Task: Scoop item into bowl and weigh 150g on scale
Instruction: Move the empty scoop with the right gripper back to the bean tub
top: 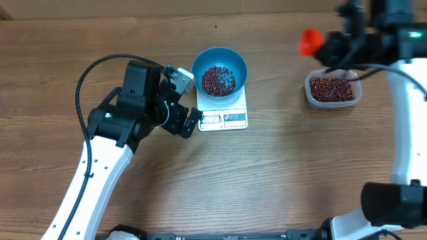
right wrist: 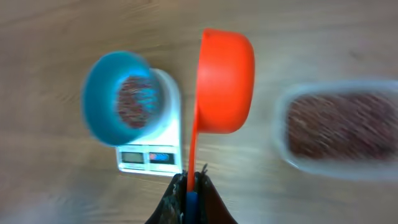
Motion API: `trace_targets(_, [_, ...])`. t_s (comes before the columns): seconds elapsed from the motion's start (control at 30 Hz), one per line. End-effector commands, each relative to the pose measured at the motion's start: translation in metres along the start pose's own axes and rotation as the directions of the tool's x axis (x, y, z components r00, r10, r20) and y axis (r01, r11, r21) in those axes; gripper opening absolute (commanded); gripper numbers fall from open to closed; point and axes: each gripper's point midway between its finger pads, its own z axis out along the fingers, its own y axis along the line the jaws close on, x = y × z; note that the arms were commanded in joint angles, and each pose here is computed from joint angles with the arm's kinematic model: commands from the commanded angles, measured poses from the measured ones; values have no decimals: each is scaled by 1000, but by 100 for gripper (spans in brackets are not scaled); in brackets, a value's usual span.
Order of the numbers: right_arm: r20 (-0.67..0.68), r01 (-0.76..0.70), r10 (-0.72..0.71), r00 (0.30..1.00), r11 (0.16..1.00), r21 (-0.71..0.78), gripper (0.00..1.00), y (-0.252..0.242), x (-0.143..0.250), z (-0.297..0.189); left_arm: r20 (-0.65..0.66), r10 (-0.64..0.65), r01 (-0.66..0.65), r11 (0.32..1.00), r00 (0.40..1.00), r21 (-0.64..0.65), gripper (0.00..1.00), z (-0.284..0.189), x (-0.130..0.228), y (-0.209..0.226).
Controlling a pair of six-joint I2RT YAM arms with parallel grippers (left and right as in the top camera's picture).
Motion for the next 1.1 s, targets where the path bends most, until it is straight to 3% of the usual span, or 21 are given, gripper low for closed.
trace_targets(0.0, [48,-78,74,996,992,98,4,-47,-1,-34,0,-14,14,1000,1000,3,100,2,0,1])
trace_targets(0.27, [-26,-131,138,990,974,184,4,-103,25,-33,0,-14,14,1000,1000,2,100,1,0,1])
trace_targets(1.07, [-192,-77,120,974,973,218,4,-171,67,88,0,-14,14,1000,1000,3,99,2,0,1])
